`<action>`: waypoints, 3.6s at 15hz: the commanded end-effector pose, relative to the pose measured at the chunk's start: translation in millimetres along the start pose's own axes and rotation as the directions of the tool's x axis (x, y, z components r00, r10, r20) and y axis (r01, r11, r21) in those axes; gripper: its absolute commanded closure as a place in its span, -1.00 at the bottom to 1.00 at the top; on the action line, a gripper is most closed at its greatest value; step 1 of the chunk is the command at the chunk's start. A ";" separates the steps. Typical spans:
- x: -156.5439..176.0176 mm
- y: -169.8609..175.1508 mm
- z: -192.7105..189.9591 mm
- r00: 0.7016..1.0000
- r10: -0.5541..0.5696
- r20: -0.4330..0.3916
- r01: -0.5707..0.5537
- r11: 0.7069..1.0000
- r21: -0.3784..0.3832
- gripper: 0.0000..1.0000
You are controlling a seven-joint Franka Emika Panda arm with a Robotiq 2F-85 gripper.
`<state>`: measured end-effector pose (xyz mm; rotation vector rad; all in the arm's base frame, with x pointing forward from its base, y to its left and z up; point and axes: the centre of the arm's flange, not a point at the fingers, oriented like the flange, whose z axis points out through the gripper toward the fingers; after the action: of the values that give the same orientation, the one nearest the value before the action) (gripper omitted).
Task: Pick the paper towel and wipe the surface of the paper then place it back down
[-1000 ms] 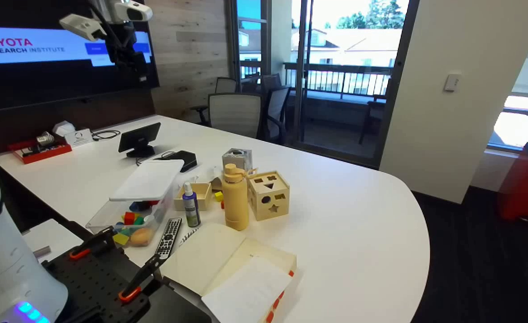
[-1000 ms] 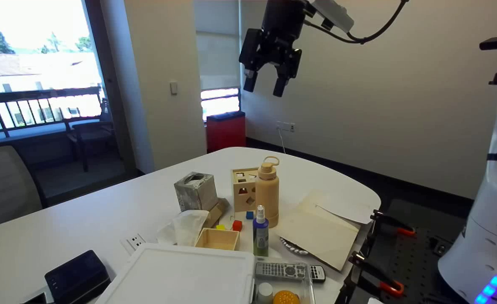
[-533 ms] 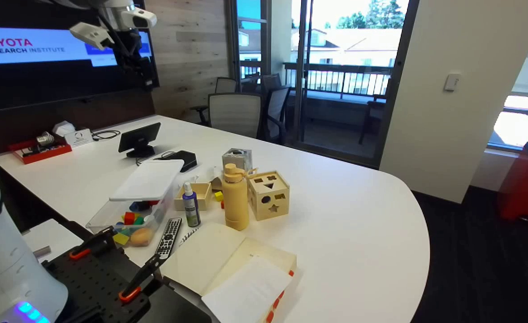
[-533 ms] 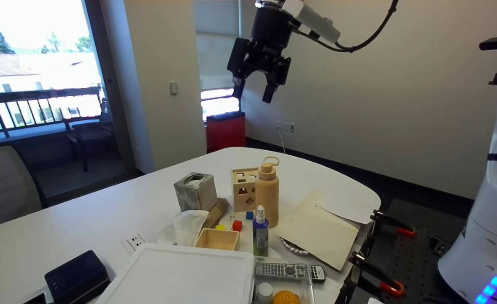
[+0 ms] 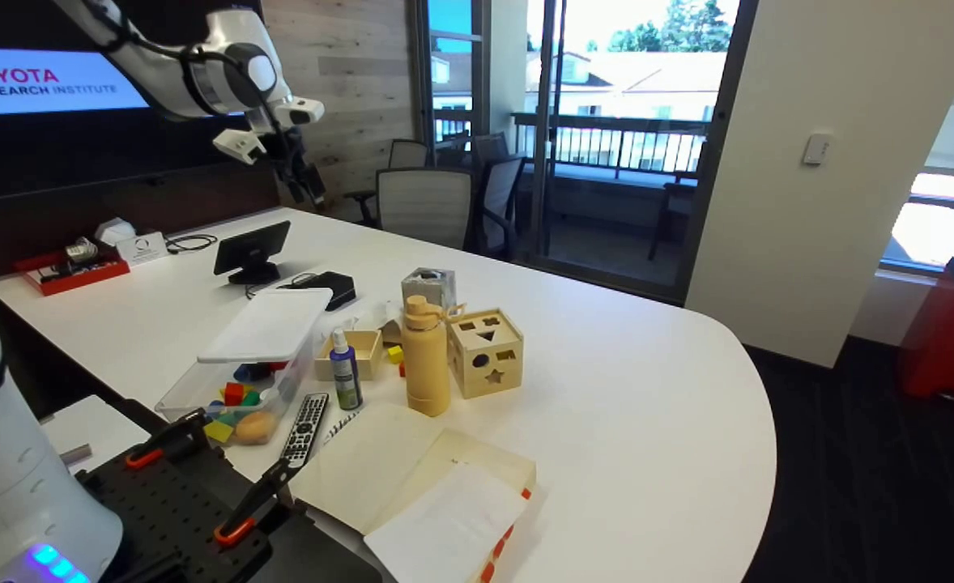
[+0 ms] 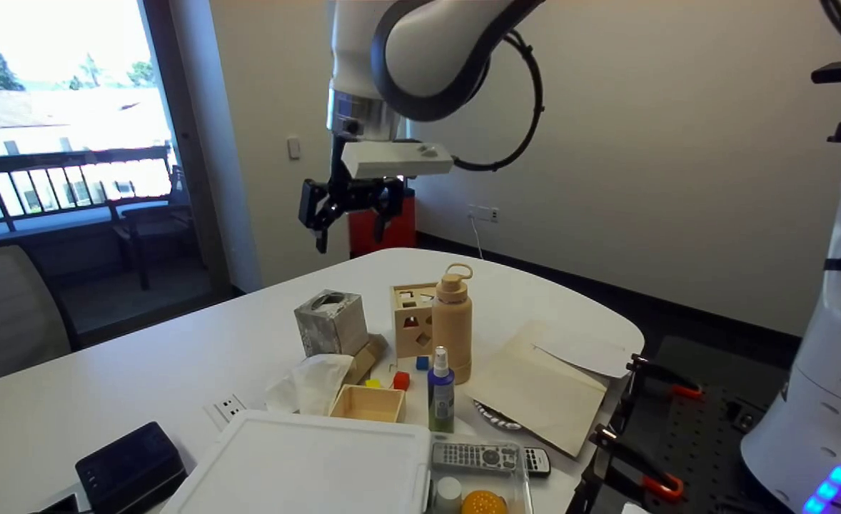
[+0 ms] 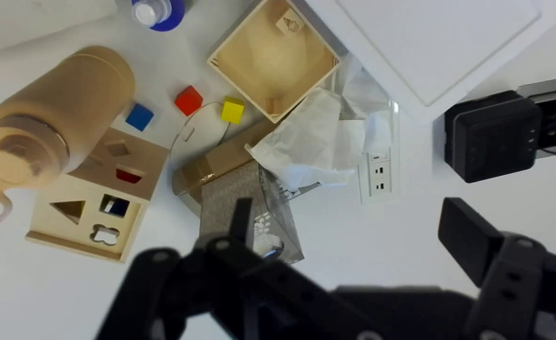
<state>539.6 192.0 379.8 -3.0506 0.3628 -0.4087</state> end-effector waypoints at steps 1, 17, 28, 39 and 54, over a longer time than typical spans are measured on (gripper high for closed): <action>54.7 -41.2 65.2 0.997 0.060 0.049 -0.058 0.997 -0.058 -1.00; 126.4 -45.1 325.6 0.979 0.168 0.113 -0.163 0.985 -0.051 -1.00; 115.5 -41.7 381.5 0.964 0.177 0.199 -0.145 0.975 -0.166 0.01; 108.3 -46.3 380.8 0.960 0.182 0.214 -0.146 0.974 -0.174 0.99; 115.3 -51.9 150.2 0.934 0.341 0.111 -0.329 0.937 -0.116 0.99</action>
<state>752.7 242.8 223.4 -3.0427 0.7324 -0.1549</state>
